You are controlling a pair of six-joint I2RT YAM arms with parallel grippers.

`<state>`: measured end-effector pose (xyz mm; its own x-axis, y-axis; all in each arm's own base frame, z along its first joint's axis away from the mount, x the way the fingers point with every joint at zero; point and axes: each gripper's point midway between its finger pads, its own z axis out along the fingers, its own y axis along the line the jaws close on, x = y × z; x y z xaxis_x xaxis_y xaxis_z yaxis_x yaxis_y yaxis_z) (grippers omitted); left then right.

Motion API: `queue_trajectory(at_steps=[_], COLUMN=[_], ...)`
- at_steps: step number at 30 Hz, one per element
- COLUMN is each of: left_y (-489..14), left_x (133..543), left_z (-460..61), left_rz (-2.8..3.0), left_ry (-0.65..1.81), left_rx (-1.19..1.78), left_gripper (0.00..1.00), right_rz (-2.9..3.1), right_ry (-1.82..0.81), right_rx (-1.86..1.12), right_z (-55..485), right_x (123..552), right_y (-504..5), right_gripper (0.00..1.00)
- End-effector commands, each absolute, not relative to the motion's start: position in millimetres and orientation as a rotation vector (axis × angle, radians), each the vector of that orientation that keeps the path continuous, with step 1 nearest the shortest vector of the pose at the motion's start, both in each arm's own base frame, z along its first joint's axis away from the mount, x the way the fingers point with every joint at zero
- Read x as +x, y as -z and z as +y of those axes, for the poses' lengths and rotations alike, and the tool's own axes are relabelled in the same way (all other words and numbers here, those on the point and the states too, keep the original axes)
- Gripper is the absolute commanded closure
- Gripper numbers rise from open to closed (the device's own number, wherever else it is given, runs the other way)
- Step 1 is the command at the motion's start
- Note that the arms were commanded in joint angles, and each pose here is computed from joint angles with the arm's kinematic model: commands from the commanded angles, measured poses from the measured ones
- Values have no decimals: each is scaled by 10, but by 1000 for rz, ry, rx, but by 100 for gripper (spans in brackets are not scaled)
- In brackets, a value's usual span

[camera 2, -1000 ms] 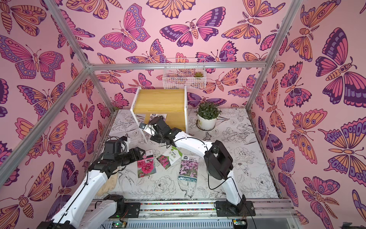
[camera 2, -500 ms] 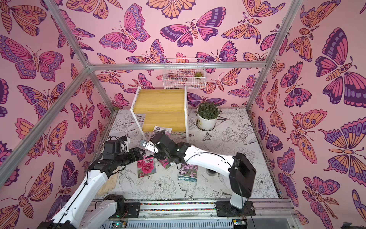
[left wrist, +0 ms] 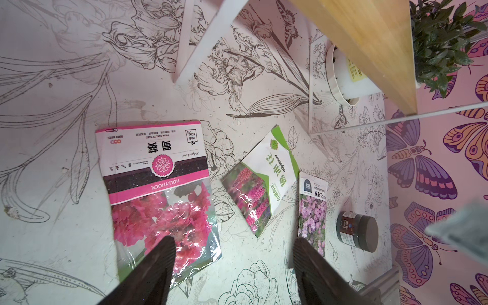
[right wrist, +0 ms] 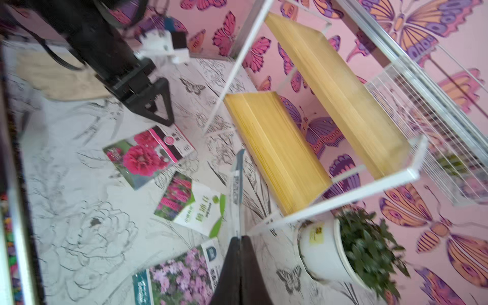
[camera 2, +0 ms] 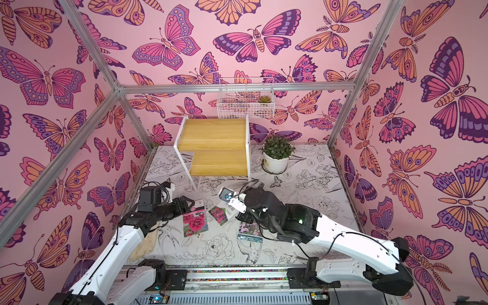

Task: Take the seed bag off the shelf
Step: Place the seed packet at the center of the board.

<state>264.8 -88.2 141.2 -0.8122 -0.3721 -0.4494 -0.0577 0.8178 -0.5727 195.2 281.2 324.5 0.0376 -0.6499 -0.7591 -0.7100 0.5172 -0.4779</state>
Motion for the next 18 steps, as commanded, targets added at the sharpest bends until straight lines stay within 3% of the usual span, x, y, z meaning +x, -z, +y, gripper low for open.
queue_trajectory(at_steps=[1, 8, 18], left_y=[-1459, -1459, -1454], left_x=[2694, 2684, 2704], left_z=[-911, -927, -947], left_rz=[2428, 2428, 2436], left_ry=[768, 778, 790], left_rx=[-280, -274, -264], left_gripper=[27, 27, 27], right_rz=[1784, 1958, 2262], right_ry=[191, 235, 291], right_rx=[-1070, -709, -433], right_z=[2257, 1470, 812], right_x=[2177, 2526, 3065], right_y=[-3008, -2887, -2099], right_gripper=[100, 100, 100])
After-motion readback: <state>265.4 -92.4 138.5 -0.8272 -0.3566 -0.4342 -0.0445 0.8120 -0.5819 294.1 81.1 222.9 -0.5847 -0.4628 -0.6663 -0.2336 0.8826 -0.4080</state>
